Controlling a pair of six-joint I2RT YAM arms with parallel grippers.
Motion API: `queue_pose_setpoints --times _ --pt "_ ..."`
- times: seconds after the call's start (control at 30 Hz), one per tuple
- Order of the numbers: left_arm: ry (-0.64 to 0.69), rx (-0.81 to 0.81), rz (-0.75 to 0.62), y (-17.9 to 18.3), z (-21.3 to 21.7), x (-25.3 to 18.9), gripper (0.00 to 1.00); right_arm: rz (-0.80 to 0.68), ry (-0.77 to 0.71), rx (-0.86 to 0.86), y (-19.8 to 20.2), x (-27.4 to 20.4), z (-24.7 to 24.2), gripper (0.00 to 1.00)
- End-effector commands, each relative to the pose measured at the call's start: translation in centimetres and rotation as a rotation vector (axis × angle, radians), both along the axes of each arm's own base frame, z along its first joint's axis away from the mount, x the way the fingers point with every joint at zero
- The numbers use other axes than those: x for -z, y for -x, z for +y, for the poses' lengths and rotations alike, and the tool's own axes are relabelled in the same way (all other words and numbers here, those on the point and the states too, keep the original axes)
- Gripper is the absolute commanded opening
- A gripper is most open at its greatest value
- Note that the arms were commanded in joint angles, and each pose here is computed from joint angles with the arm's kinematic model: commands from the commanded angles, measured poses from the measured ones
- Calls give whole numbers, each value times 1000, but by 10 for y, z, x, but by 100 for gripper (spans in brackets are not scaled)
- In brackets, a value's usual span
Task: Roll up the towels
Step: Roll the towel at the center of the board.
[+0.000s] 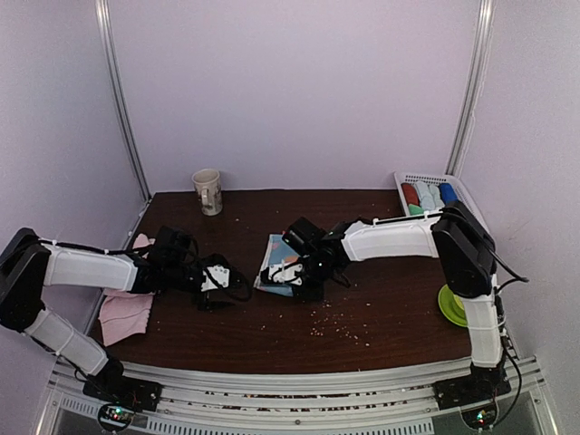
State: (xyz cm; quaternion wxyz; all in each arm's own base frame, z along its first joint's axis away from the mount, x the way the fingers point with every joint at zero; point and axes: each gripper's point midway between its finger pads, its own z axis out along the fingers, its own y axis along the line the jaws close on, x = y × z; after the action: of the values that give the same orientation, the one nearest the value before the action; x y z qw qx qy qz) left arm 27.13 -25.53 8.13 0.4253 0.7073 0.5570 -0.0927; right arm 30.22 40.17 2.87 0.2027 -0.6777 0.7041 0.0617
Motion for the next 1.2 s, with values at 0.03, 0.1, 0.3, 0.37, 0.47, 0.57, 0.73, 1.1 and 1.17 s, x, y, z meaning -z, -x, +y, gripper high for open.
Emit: queue_pose_setpoints --times 0.03,0.1,0.3,0.37,0.47,0.57,0.73,1.1,1.17 --pt "-10 97 -222 -1 -21 -11 78 305 17 -25 36 19 -5 0" --pt "-28 106 -238 1 -27 -6 76 353 17 -31 40 19 -3 0" --pt "-43 108 -279 2 -41 -2 67 465 15 -43 49 21 1 0" --pt "-54 117 -275 4 -44 2 63 477 21 -41 51 22 0 0" --pt "-93 115 -266 3 -45 14 61 489 27 -40 53 25 -3 0" --pt "-121 109 -256 1 -44 24 61 496 29 -39 55 25 -5 0" --pt "-133 85 -250 -5 -45 29 61 497 26 -40 55 23 -5 0" --pt "-116 108 -201 0 -58 33 59 502 34 -32 55 26 -6 0" --pt "-120 110 -190 0 -59 35 54 502 37 -31 55 27 -6 0"
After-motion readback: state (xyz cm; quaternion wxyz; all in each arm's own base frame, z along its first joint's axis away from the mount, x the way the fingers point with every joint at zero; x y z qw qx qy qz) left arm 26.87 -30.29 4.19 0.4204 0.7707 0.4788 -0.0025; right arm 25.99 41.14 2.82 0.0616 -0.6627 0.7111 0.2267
